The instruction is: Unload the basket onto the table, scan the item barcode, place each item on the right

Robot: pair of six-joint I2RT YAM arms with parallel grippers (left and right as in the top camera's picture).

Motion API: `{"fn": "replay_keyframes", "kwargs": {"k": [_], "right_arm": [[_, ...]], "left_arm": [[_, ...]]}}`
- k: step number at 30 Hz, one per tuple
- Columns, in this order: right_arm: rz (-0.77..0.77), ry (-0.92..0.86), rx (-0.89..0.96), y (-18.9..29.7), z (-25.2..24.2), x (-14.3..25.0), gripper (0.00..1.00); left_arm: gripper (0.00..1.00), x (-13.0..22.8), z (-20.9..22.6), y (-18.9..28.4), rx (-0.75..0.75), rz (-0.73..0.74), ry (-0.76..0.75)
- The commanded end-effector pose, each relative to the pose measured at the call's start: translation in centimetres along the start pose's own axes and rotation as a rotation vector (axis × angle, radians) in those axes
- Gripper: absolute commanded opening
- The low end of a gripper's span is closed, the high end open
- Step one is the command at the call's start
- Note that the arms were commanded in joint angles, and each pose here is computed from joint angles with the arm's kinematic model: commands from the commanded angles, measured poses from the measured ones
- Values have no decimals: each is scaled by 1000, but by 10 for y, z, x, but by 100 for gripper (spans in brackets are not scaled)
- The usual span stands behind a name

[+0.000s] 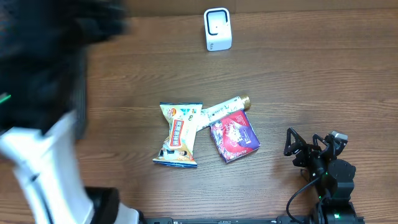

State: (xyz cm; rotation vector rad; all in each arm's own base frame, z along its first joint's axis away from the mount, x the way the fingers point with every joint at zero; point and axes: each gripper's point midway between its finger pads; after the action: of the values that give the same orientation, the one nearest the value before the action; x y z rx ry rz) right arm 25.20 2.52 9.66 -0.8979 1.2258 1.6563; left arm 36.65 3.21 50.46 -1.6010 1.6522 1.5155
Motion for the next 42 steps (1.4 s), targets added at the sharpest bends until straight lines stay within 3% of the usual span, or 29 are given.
{"fn": "replay_keyframes", "kwargs": {"k": [1, 8, 11, 16, 25, 31, 42], "right_arm": [[4, -3, -5, -1, 0, 3, 100], [4, -3, -5, -1, 0, 3, 100], [4, -3, -5, -1, 0, 3, 100], [4, -3, -5, -1, 0, 3, 100], [5, -3, -4, -1, 0, 4, 100], [5, -3, -4, -1, 0, 4, 100], [5, -3, -4, -1, 0, 4, 100]], "left_arm": [[100, -32, 90, -17, -250, -84, 240], [100, -50, 198, -75, -352, -20, 282], [100, -40, 223, -113, -368, 56, 192], [100, -4, 239, -181, -290, 236, -56], [100, 81, 285, -286, -280, 449, -12], [100, 127, 290, -323, -207, 555, -51], [100, 149, 297, -371, -187, 518, -38]]}}
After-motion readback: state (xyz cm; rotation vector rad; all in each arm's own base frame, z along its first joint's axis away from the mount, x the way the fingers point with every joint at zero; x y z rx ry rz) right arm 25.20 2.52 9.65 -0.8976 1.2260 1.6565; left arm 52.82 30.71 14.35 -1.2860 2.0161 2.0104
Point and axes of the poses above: each gripper's point midway between its finger pads, its own y axis back along the fingers, its own z axis along the line the jaws close on, x = y × z, and after that the axes turned 15 degrees about y, right-handed
